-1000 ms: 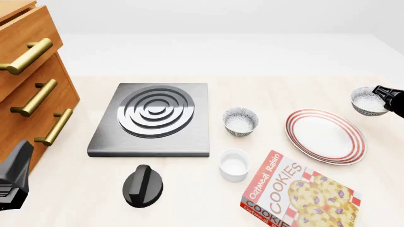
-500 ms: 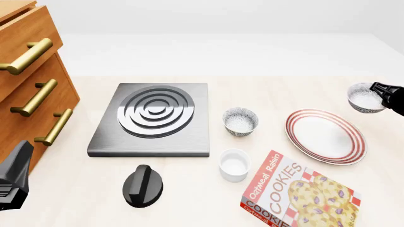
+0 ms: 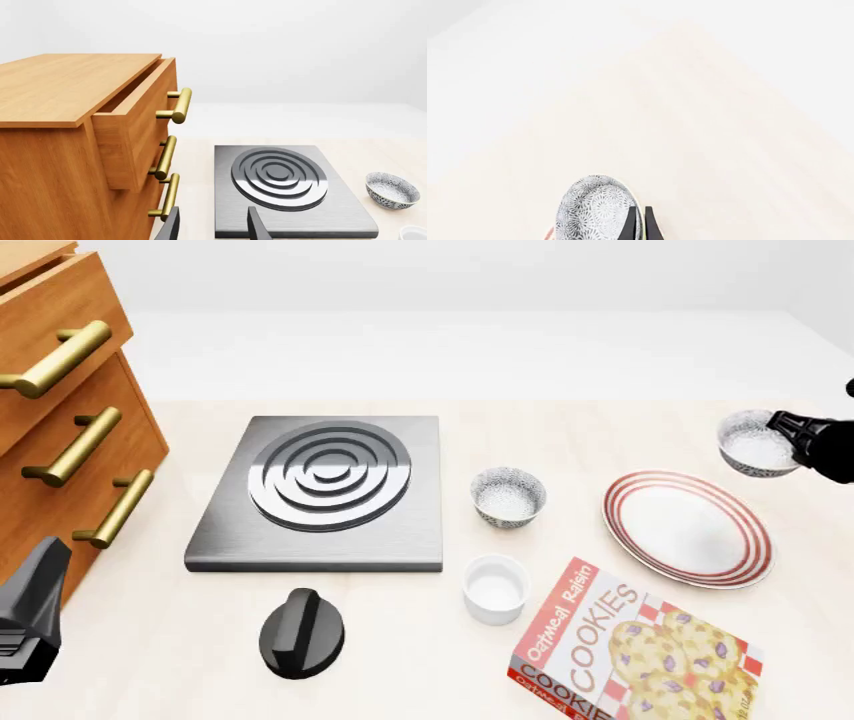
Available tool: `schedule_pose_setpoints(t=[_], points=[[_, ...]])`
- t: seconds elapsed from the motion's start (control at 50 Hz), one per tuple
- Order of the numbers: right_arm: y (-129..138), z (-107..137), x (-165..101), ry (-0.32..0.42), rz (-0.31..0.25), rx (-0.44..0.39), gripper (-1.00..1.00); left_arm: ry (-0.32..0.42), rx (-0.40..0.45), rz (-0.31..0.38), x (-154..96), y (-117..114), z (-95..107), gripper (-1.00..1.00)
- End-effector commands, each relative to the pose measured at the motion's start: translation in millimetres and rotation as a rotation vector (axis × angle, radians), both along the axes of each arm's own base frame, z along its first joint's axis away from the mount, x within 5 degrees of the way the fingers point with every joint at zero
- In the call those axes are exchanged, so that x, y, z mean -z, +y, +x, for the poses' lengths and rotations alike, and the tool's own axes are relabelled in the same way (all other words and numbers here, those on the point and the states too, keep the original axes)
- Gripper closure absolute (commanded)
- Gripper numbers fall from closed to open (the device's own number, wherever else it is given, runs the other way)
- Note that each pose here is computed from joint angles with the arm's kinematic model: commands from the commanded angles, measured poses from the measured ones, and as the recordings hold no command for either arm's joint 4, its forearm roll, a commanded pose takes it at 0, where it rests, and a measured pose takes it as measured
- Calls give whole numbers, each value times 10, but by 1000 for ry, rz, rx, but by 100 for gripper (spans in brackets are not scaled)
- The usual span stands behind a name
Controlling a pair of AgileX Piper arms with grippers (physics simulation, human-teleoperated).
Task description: Pick the akita bowl next to the plate and place it on the plate.
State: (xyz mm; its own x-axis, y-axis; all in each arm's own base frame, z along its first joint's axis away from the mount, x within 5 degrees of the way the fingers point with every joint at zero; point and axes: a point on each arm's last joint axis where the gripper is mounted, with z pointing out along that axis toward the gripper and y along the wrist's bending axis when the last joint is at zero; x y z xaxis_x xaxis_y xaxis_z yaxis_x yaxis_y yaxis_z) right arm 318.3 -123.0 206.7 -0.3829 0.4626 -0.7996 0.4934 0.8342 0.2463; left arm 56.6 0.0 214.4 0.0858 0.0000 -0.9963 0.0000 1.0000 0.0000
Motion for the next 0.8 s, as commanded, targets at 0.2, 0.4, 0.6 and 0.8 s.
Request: schedule_pose_setpoints(t=[0.2,0.4,0.6,0.8], points=[[228,-102,-93,-25,21,-35,100,0,0,0,0,0,0,-100],[311,-138,-137,-30,26,-52,100,0,0,0,0,0,0,-100],[409,-195,-172,-35,31,-73,100,0,0,0,0,0,0,-100],[483,-239,-115,-25,38,-90,100,0,0,0,0,0,0,-100]])
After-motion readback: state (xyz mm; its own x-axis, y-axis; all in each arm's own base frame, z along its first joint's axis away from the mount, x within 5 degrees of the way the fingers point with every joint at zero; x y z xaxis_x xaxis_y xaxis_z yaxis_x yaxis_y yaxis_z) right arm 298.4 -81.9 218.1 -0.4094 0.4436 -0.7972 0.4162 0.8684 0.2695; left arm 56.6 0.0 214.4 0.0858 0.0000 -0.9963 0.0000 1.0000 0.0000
